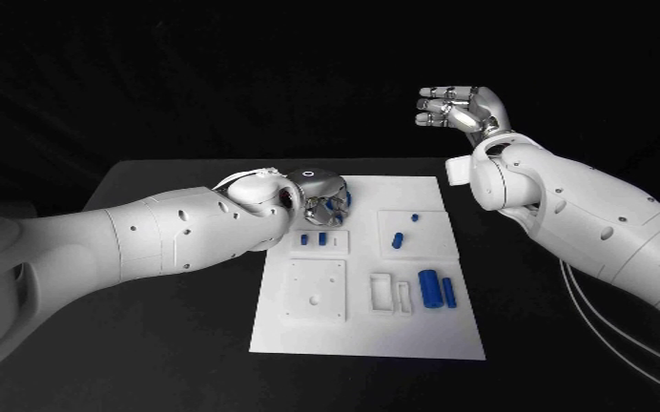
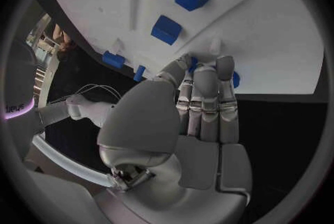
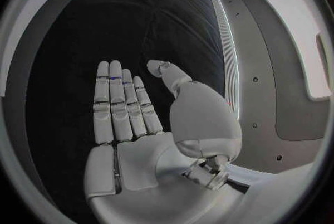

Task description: Assemble the parts on the task board

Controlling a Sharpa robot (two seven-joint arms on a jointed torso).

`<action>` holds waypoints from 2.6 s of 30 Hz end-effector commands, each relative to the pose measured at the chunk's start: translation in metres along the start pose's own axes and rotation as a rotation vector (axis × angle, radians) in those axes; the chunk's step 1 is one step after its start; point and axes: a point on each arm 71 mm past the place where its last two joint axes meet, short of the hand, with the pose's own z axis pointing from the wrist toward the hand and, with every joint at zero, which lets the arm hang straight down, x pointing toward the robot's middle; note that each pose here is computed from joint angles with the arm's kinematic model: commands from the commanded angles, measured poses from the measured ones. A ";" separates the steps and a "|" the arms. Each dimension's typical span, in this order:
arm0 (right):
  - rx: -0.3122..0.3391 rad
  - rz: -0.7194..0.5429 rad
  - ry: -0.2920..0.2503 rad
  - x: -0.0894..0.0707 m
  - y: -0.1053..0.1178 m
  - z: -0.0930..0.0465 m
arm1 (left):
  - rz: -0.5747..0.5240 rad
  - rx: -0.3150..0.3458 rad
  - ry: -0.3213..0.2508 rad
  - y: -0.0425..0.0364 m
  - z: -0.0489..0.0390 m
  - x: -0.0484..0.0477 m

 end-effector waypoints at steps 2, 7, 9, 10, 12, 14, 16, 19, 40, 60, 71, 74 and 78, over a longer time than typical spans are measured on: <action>-0.012 -0.002 0.017 0.001 0.001 0.000 | -0.061 -0.001 -0.048 -0.0007 -0.0031 -0.0085; -0.011 -0.003 0.016 0.001 0.001 0.000 | -0.143 -0.027 -0.068 0.0025 -0.0096 -0.0205; -0.010 -0.004 0.016 0.000 0.000 0.000 | -0.174 -0.039 -0.069 0.0048 -0.0136 -0.0243; -0.010 -0.004 0.015 0.000 0.000 -0.001 | -0.187 -0.044 -0.069 0.0062 -0.0158 -0.0258; -0.009 -0.004 0.015 -0.001 0.000 -0.001 | -0.206 -0.056 -0.063 0.0092 -0.0203 -0.0276; -0.008 -0.005 0.014 -0.001 -0.001 -0.001 | -0.219 -0.067 -0.054 0.0119 -0.0237 -0.0282; -0.007 -0.007 0.012 -0.002 -0.001 -0.001 | -0.235 -0.085 -0.040 0.0163 -0.0288 -0.0282; -0.006 -0.008 0.010 -0.003 -0.002 -0.001 | -0.243 -0.097 -0.031 0.0204 -0.0336 -0.0281; -0.002 -0.010 0.010 -0.005 -0.004 -0.002 | -0.173 -0.081 -0.030 0.0301 -0.0444 -0.0183; -0.001 -0.009 0.012 -0.004 -0.004 -0.003 | -0.165 -0.081 -0.002 0.0299 -0.0417 -0.0063; -0.001 -0.009 0.012 -0.004 -0.004 -0.003 | -0.165 -0.086 0.018 0.0306 -0.0408 -0.0030; -0.001 -0.009 0.012 -0.004 -0.004 -0.003 | -0.163 -0.088 0.022 0.0310 -0.0406 -0.0021; -0.001 -0.009 0.013 -0.004 -0.004 -0.003 | -0.159 -0.091 0.023 0.0317 -0.0401 -0.0009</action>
